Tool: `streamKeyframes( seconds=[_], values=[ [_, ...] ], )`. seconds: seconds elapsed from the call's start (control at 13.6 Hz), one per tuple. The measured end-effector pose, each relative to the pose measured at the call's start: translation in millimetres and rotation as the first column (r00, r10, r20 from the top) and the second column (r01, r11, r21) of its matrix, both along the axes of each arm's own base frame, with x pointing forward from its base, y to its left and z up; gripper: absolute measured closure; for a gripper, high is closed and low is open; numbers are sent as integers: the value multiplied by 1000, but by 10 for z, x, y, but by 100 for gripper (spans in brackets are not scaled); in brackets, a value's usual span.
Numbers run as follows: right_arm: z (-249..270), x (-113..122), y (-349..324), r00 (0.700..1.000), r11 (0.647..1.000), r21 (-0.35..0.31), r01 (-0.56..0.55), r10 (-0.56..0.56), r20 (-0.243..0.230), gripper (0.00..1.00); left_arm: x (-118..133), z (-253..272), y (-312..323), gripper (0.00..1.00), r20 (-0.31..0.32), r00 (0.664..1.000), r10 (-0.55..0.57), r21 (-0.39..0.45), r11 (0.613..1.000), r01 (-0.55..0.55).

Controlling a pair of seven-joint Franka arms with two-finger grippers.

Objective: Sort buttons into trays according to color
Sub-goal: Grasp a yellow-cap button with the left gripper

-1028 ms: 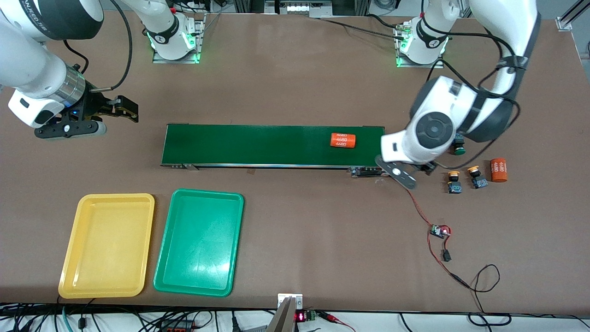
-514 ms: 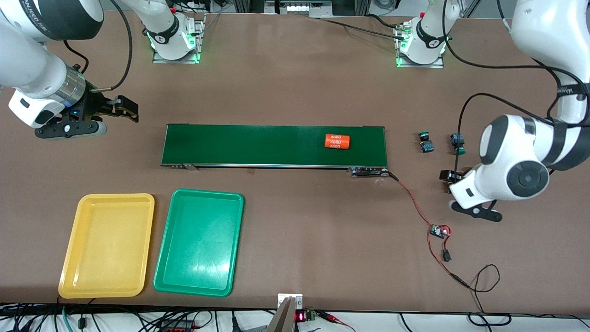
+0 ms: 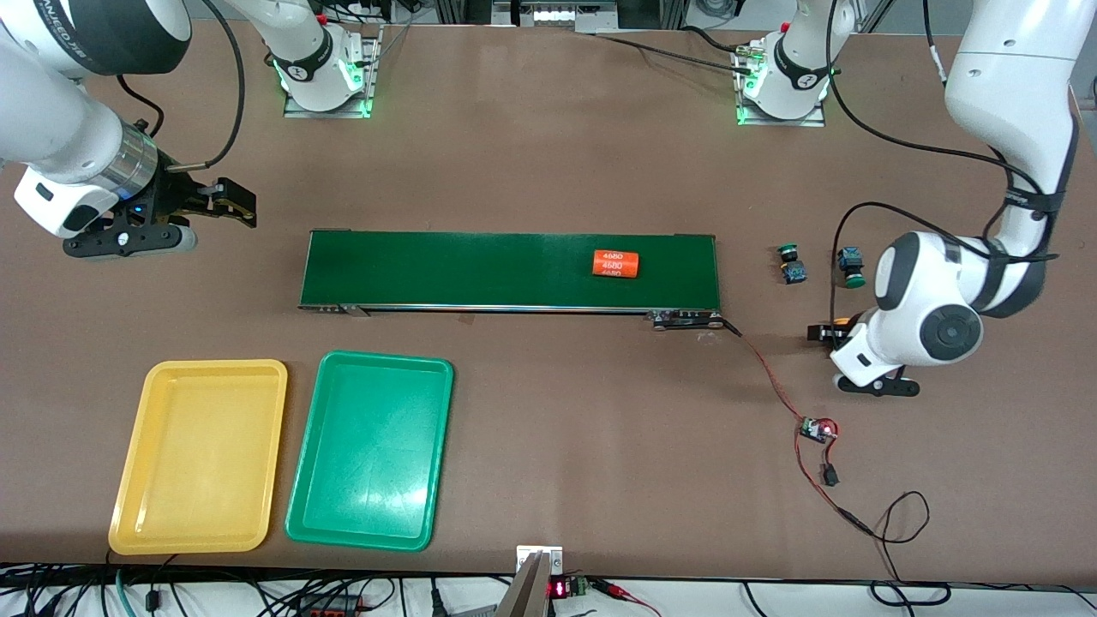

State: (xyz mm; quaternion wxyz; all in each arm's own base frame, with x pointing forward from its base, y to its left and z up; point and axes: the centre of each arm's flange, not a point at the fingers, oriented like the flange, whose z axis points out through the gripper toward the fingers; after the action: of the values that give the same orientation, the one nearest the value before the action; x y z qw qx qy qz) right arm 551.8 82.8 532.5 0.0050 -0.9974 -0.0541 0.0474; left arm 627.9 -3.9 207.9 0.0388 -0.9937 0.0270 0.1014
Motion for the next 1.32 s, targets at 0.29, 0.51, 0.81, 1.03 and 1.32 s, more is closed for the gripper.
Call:
streamKeyframes(
  seconds=[0.29,0.51,0.81,1.03,1.32],
  values=[
    [0,1,-4,1000,1000,0,1,-1,0,0,-132,-225,58,9,117,993,11,-35,999,-7],
    [0,1,-3,1000,1000,0,1,-1,0,0,-115,-123,81,8,135,991,19,-31,999,-15],
    [0,1,-4,1000,1000,0,1,-1,0,0,-123,-96,182,7,139,990,38,-18,999,-36],
    [0,1,-5,1000,1000,0,1,-1,0,0,-166,-149,347,9,128,990,52,-1,999,-52],
    [0,2,-15,1000,1000,0,3,-3,0,0,-214,-287,411,46,114,992,60,-3,998,-60]
  ],
)
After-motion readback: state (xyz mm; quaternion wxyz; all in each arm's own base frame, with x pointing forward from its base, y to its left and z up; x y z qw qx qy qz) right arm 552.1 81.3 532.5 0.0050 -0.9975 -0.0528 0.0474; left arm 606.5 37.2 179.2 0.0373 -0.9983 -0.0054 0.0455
